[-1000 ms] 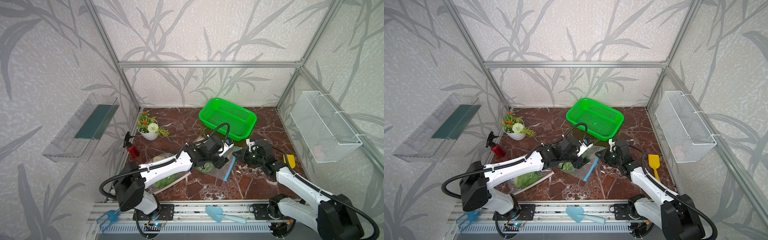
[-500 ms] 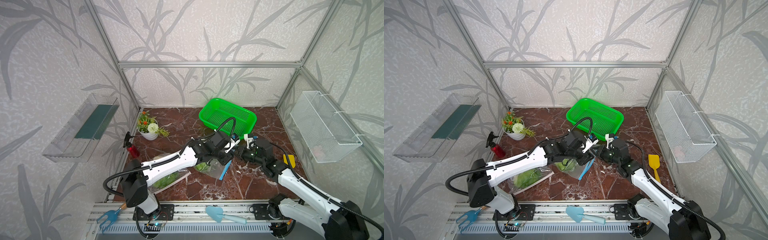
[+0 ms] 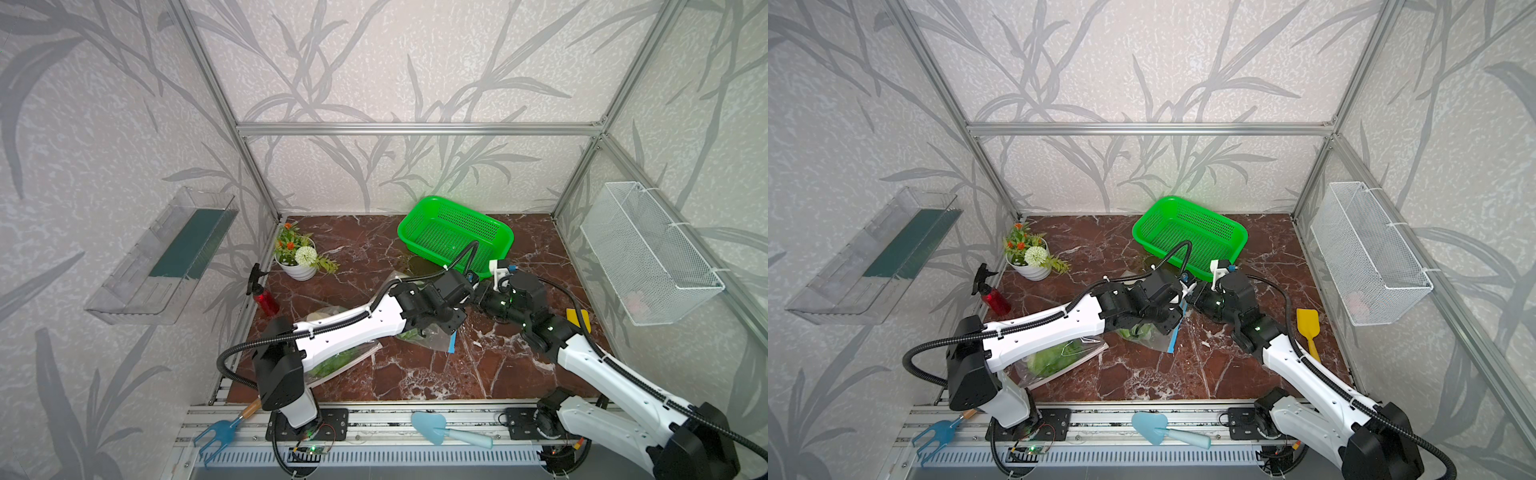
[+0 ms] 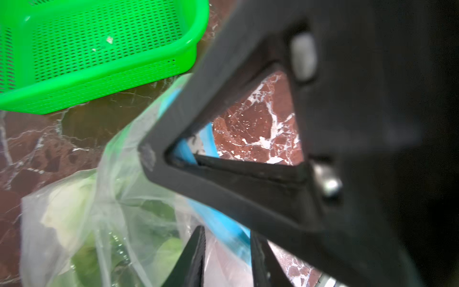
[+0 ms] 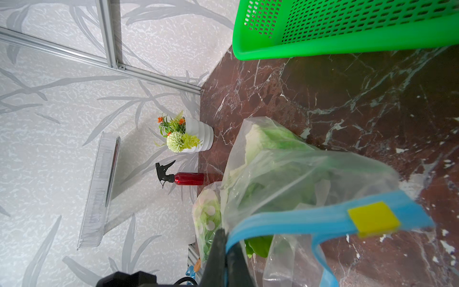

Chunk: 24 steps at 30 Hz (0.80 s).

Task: Open the zip-top bag and take out the chinese cabbages
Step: Open the zipper of the food storage bag at the center of the board.

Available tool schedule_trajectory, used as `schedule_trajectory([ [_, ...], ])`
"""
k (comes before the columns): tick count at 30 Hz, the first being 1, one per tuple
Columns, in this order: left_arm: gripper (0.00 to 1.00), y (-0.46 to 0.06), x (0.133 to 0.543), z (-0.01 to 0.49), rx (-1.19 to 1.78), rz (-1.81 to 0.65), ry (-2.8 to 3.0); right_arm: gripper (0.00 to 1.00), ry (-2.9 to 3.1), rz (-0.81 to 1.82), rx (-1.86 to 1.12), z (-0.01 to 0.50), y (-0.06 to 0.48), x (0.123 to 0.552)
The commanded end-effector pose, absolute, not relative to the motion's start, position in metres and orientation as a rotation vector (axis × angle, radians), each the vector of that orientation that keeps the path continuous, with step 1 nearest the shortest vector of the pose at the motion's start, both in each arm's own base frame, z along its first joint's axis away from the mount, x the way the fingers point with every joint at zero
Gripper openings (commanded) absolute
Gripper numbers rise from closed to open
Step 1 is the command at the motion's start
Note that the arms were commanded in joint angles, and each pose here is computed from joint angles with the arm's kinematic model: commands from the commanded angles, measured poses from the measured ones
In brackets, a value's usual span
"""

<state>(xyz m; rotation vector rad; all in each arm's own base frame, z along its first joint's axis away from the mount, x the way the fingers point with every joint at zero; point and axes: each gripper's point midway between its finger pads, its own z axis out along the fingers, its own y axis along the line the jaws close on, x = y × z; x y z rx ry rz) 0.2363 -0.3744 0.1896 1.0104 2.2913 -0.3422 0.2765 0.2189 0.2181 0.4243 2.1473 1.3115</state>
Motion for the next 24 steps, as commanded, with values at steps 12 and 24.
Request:
schedule_trajectory([
  [12,0.00,-0.370,0.244,0.185,0.932,-0.218,2.291,0.00,2.089,1.302,0.481,0.233,0.218,0.276],
  [24,0.00,-0.351,0.243,0.203,0.907,-0.183,2.248,0.41,2.108,1.103,0.248,0.232,0.207,0.270],
])
